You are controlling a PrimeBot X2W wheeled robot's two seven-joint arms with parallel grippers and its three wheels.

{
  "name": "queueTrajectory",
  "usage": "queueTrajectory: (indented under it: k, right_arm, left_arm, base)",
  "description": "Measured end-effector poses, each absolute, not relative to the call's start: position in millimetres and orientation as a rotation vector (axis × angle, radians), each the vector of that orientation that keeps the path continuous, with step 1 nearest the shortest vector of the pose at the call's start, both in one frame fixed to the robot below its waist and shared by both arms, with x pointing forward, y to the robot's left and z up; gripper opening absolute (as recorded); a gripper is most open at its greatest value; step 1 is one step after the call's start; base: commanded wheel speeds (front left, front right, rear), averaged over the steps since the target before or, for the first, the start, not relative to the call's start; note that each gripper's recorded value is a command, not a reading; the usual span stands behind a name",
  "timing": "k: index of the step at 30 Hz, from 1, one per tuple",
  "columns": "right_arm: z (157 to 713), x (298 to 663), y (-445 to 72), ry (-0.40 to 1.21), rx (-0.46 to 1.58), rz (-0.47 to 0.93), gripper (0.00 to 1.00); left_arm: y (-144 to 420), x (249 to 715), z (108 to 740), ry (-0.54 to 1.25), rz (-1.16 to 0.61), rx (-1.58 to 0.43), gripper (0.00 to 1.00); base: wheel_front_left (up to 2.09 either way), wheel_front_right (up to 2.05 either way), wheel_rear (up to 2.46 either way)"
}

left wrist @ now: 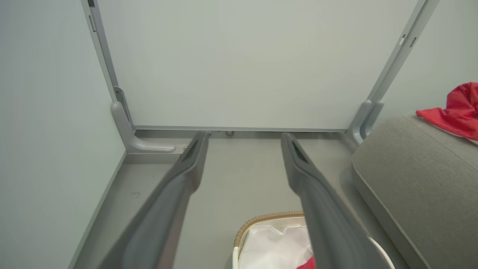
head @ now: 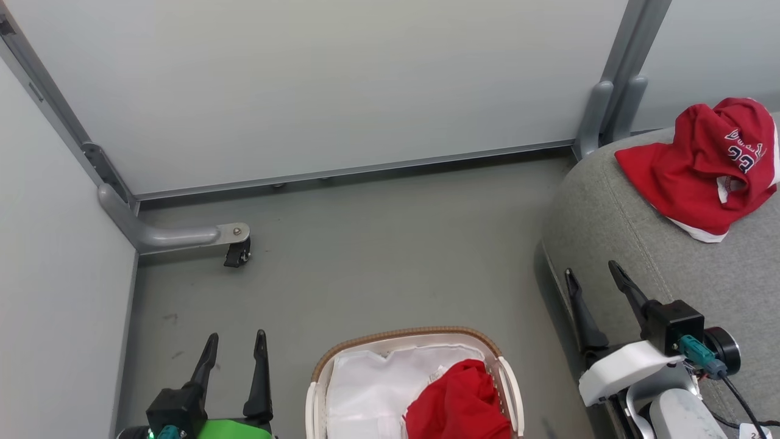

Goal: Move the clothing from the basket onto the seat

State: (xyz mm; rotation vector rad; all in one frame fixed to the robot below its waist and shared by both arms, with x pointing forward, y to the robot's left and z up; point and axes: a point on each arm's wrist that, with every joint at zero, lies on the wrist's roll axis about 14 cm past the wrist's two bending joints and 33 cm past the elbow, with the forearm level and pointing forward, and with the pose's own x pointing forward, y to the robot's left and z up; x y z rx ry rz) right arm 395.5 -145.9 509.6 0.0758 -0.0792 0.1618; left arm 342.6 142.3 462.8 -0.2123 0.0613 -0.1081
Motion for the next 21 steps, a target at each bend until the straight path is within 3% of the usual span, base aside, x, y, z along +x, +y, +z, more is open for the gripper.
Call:
queueTrajectory:
  k: [9,21]
  right_arm:
    - [520.9,420.4,-173.0,-0.122,0.048,0.086,1.00]
    - [508.5,471.7,-213.0,-0.128,0.020,-0.024,1.00]
  left_arm:
    - [93.8,375.0,461.0,0.077,-0.278,-0.188,1.00]
    - [-28.4,390.8,385.5,0.297,-0.743,-0.046,1.00]
  base:
    - [0.00,0.00,0.00]
    - [0.00,0.00,0.00]
